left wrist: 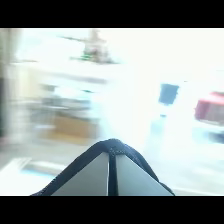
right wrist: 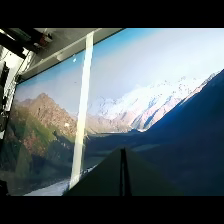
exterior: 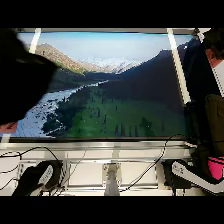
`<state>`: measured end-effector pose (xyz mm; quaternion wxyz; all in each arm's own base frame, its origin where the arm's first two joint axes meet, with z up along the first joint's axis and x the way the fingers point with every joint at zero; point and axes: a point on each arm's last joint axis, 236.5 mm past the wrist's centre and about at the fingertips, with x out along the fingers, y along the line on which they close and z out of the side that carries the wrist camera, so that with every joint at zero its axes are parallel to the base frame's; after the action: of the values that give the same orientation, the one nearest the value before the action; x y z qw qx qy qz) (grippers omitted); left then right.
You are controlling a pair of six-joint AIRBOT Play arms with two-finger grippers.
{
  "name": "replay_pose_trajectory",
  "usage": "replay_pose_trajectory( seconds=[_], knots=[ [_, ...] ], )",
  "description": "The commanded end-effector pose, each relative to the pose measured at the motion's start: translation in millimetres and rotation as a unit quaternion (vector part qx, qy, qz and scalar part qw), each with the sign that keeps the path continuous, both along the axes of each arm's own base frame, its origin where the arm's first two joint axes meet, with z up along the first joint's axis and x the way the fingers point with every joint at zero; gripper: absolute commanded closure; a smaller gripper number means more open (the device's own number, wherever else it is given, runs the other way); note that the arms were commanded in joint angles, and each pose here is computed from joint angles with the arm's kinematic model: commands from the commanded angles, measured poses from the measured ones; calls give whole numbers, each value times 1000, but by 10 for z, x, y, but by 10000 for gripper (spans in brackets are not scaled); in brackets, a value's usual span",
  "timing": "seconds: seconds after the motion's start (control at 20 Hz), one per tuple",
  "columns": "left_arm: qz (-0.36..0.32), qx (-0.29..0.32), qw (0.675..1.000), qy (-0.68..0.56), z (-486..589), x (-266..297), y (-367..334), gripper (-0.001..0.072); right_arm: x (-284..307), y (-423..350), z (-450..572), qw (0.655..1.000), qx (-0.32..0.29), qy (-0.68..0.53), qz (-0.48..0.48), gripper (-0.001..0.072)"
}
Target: Fold the clothes and pants, and hang the long-sleeved shirts on hangers.
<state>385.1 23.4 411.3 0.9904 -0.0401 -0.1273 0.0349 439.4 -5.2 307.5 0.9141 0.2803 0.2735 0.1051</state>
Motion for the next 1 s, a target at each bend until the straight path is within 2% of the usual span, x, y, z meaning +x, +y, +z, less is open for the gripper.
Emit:
replay_pose_trajectory(
  seconds=[0.0,0.2,0.45,0.5,0.55,0.6,0.65,0.85,0.95],
  knots=[
    [-154,-6,988,3,-118,125,-1187,698,21,-105,-43,1000,-20,3,-16,688],
    [-236,8,968,89,-797,356,-2084,698,13,-164,-88,999,-34,10,-23,688],
    [-293,51,929,222,-1950,452,-2995,687,13,-203,-114,999,-43,13,-28,684],
    [-296,60,921,245,-2131,435,-3080,607,14,-215,-118,998,-45,14,-29,639],
    [-292,75,915,267,-2289,407,-3116,444,16,-221,-119,998,-46,13,-30,541],
    [-281,96,910,290,-2420,375,-3083,239,20,-227,-115,998,-47,12,-32,441],
    [-261,119,904,318,-2546,340,-2982,170,21,-233,-115,998,-48,12,-33,434],
    [-143,204,881,404,-2784,247,-2235,170,65,-266,-197,998,-49,21,-34,437],
    [-112,204,876,423,-2797,229,-2000,174,110,-281,-281,998,-47,31,-33,450]
  ],
)
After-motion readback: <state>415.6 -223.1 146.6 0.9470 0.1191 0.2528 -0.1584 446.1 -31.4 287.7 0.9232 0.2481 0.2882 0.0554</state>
